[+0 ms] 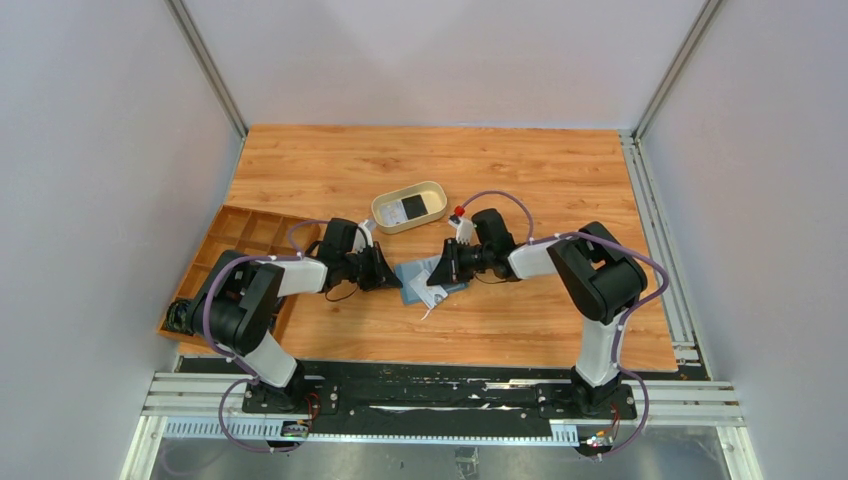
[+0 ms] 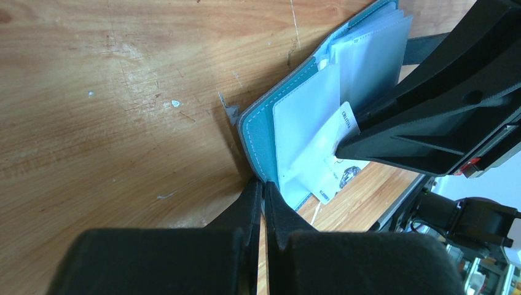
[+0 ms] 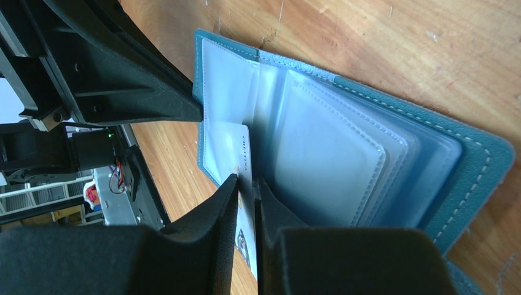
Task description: Take the credit cards out of the card holder
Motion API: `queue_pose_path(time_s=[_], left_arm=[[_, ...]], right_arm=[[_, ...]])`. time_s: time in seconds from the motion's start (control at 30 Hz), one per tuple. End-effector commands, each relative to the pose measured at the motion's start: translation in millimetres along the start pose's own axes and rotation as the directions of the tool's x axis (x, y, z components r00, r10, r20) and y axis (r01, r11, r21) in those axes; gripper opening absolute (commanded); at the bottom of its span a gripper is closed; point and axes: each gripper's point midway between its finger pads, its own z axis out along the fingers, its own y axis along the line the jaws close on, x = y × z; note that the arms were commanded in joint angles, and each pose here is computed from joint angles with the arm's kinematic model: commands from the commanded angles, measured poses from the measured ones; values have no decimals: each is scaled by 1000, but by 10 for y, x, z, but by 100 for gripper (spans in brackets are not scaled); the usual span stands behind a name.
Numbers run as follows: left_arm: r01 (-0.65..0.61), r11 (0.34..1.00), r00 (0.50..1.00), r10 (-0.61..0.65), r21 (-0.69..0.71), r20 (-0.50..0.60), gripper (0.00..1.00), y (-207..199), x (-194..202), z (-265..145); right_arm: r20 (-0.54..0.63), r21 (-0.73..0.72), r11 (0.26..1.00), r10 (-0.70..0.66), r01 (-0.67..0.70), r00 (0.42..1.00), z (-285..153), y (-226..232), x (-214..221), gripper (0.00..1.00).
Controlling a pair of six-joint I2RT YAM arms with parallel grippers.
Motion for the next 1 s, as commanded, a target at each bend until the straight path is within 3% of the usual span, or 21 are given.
queue_pose_path(time_s=[0.0, 0.27, 0.37, 0.5, 0.77, 0.97], left_arm=[[44, 964, 991, -76, -261, -114, 0, 662, 462, -36], [41, 965, 991, -72, -258, -111, 0, 644, 432, -29], [39, 966, 991, -70, -257, -113, 0, 645, 433, -26], [37, 965, 991, -69, -258, -113, 0, 647, 433, -29], [42, 966, 992, -71, -255, -105, 0, 644, 425, -21], [46, 968, 993, -72, -247, -95, 0, 616, 391, -15]], right_arm=[[-120, 129, 984, 142, -126, 983, -97, -424, 515, 17], [-95, 135, 980, 162, -148, 982, -258, -524, 489, 16], [-90, 135, 978, 170, -157, 981, -315, -533, 473, 2], [-45, 118, 978, 181, -175, 982, -459, -490, 331, 0], [165, 180, 984, -14, -16, 986, -813, 32, -788, 0], [262, 158, 986, 6, -49, 965, -615, 215, -1632, 0]])
